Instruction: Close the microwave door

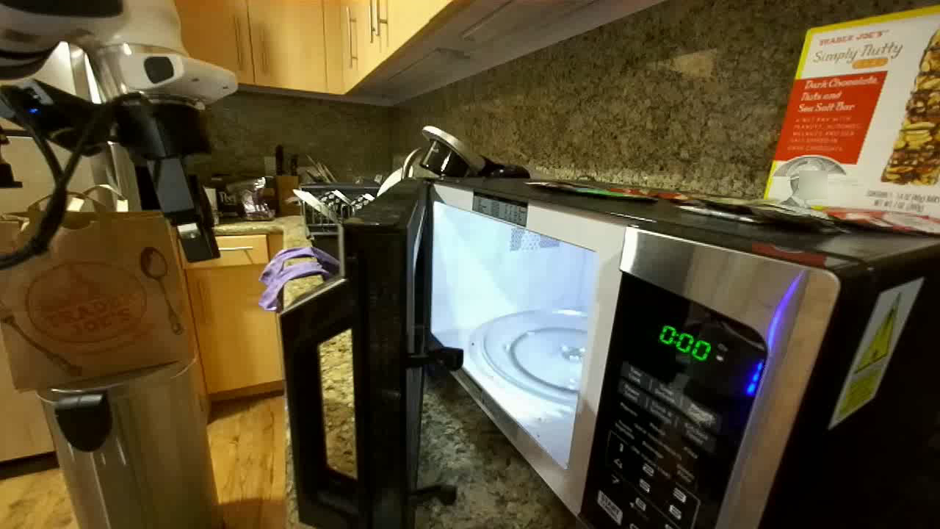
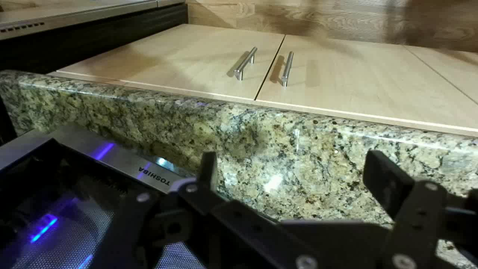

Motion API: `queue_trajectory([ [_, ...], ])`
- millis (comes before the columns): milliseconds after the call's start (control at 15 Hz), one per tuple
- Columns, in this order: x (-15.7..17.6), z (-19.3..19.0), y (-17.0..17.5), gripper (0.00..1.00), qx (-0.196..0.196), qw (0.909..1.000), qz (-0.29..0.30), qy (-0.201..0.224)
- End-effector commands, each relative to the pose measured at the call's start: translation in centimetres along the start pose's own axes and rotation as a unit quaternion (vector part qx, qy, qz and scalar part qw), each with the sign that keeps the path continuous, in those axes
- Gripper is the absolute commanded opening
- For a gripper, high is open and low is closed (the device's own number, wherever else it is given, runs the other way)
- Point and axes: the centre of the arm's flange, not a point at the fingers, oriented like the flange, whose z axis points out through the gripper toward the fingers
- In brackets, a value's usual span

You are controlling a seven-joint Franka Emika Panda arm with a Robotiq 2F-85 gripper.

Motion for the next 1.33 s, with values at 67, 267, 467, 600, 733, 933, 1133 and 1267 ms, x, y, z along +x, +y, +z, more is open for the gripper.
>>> queue_trajectory([
  [67,0.0,0.0,0.0,1.00,0.000,1.0000,0.000,0.000],
  [267,0.2,0.0,0.2,1.00,0.003,1.0000,0.001,-0.003],
  [467,0.5,0.4,2.9,1.00,0.012,0.9994,0.029,-0.016],
  [600,1.6,0.9,6.0,1.00,0.030,0.9966,0.070,-0.032],
  [733,2.9,1.3,9.0,1.00,0.041,0.9920,0.111,-0.042],
  [933,4.0,0.9,13.4,1.00,0.037,0.9853,0.163,-0.034],
  [1133,5.0,0.3,15.4,1.00,0.010,0.9928,0.119,0.003],
  [1267,5.3,-0.1,16.1,1.00,-0.010,0.9973,0.070,0.020],
])
